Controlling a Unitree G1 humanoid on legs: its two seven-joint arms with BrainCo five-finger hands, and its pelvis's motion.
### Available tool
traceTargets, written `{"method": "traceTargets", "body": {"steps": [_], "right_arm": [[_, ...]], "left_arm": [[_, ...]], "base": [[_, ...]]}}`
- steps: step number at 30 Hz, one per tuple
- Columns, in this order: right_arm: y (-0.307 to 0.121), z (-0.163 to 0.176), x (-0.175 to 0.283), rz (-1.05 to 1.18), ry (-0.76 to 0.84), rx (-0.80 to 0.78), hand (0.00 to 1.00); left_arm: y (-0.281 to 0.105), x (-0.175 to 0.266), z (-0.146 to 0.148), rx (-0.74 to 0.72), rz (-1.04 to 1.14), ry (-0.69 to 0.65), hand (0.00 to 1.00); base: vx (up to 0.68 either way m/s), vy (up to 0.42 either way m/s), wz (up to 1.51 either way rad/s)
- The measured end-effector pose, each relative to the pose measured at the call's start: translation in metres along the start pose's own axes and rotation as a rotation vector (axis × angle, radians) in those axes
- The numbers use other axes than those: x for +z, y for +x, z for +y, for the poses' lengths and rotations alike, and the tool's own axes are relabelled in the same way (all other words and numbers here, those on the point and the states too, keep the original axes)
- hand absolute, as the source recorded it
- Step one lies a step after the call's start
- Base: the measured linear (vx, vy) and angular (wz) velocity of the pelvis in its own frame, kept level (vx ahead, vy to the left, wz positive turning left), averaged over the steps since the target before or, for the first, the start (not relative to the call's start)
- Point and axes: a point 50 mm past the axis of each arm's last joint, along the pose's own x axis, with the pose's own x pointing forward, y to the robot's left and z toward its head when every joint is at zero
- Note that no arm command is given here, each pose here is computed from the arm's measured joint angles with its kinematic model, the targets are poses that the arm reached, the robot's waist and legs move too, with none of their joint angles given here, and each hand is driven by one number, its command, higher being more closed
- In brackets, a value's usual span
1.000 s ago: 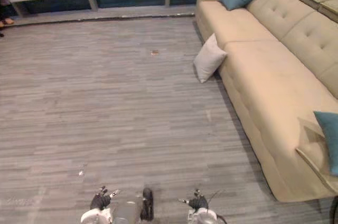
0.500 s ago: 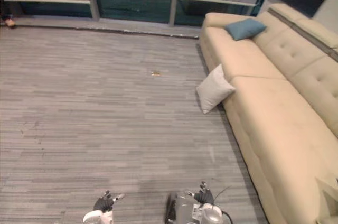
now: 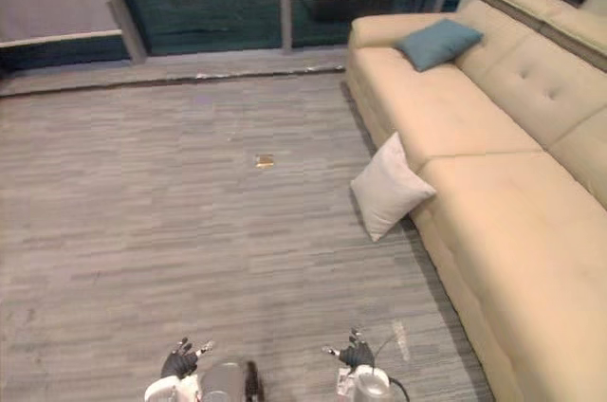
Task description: Pick up cushions and gather them together orderly.
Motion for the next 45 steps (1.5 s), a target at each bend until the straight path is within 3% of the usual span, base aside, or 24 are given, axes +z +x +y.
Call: {"method": "traceTargets", "body": {"steps": [6,19,23,30,45], "right_arm": [[-0.008,0.002,-0.026,0.077,0.014,-0.002,0.0],[-0.003,-0.004,-0.003,-0.021,0.051,-0.028,0.0],[-0.002,-0.013,0.0,-0.022,0.022,-0.041,0.0],[-0.002,0.001,-0.003,0.0,0.011,-0.005,0.0],[-0.008,0.018,-0.019,0.049,-0.006,0.048,0.0]], "left_arm": [[0.004,0.005,0.008,-0.001,0.002,0.061,0.0],[0.004,-0.006,0.007,-0.018,0.074,0.138,0.0],[0.002,-0.01,-0.003,-0.037,0.077,0.113,0.0],[0.002,-0.003,0.0,-0.015,0.035,0.061,0.0],[0.003,-0.006,0.008,0.001,0.059,0.081,0.0]], "base": [[0.65,0.327,-0.23],[0.48,0.073,-0.1],[0.6,-0.197,0.15],[0.46,-0.041,-0.88],[0.3,0.258,-1.02]]}}
